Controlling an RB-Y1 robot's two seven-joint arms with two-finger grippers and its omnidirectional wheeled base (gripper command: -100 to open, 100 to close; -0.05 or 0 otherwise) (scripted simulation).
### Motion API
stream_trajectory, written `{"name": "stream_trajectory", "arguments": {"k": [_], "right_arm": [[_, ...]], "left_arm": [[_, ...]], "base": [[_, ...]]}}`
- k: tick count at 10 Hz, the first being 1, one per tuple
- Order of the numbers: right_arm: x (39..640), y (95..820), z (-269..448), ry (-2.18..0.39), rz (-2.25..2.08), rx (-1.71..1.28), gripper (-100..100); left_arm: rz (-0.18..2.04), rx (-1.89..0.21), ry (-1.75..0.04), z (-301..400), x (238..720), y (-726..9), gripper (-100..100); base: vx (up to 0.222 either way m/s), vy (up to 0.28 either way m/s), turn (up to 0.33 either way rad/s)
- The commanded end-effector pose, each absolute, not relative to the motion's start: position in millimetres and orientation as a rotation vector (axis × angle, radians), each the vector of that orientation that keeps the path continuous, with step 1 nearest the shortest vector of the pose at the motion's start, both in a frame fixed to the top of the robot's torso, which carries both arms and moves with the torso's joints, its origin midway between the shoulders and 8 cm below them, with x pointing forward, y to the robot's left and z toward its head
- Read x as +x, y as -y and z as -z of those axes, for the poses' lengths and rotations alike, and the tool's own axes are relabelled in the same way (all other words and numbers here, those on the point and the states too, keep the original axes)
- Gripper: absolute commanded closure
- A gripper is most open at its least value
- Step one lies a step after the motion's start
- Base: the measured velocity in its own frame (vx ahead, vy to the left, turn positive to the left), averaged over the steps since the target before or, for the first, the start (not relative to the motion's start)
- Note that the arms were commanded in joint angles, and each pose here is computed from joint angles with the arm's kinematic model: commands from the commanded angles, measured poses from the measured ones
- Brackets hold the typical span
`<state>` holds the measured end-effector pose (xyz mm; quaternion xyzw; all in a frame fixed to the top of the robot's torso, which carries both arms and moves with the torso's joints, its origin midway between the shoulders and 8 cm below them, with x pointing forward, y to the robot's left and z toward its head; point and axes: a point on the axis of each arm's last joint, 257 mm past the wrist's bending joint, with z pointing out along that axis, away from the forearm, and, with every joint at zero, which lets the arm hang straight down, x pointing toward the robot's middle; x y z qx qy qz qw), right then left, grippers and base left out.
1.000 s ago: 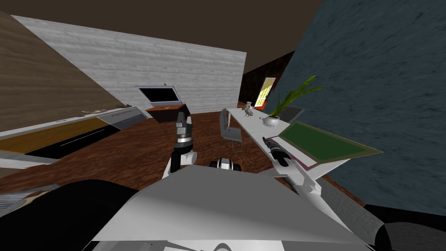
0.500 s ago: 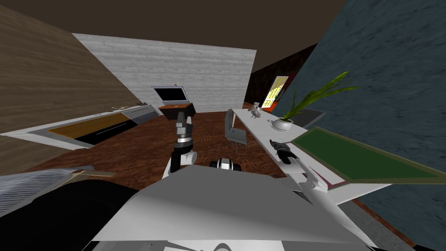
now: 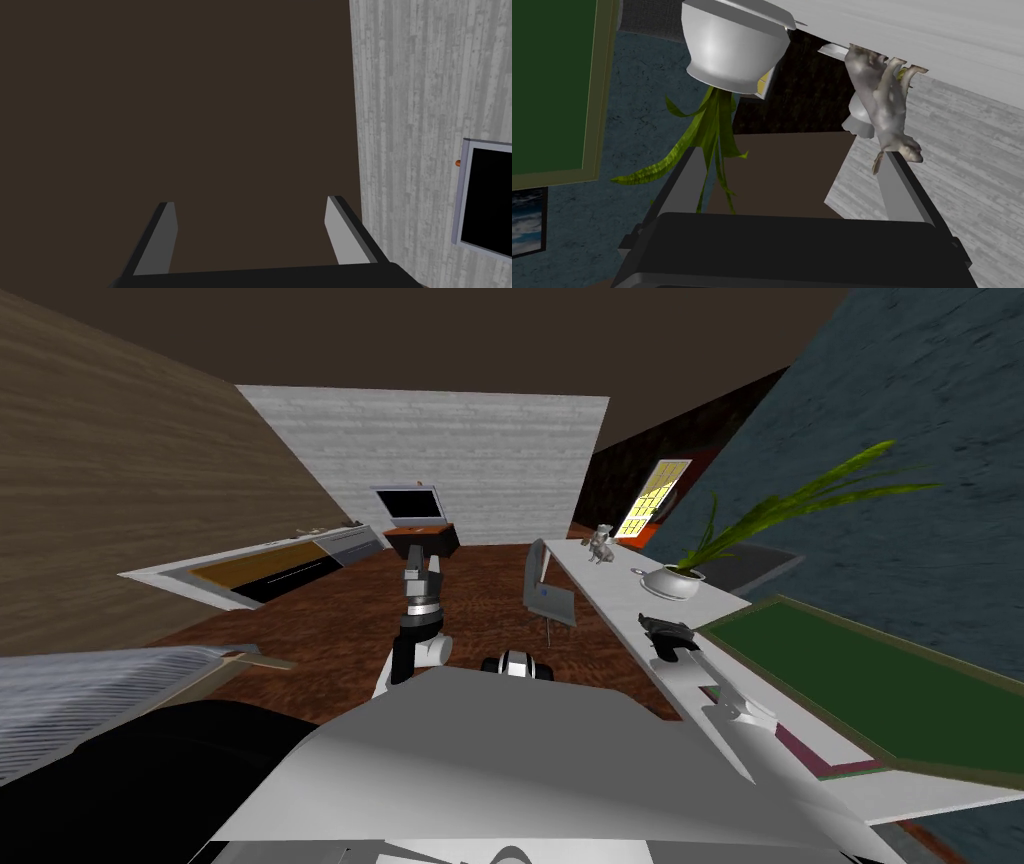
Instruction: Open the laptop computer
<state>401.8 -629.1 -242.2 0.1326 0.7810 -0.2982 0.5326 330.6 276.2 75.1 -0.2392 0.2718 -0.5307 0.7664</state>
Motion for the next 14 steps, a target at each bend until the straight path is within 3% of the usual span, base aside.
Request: {"name": "stream_trajectory", "arguments": {"k": [1,7,14], "right_arm": [[387,666,234,-1.877,0.842,0.321,-100],[327,769,196,-1.895,1.234,0.373,-100],[256,841,156,-1.893,1.546,0.484,-100]], "left_arm": [[1.153,-0.519,-0.590,-75,331,-276,0],[1.153,-0.519,-0.590,-75,331,-276,0],[1.152,-0.519,-0.590,-75,331,-276,0]], "base": [[0.039,0.016,0.097],[0.036,0.003,0.133],[0.037,-0.013,0.085]]}}
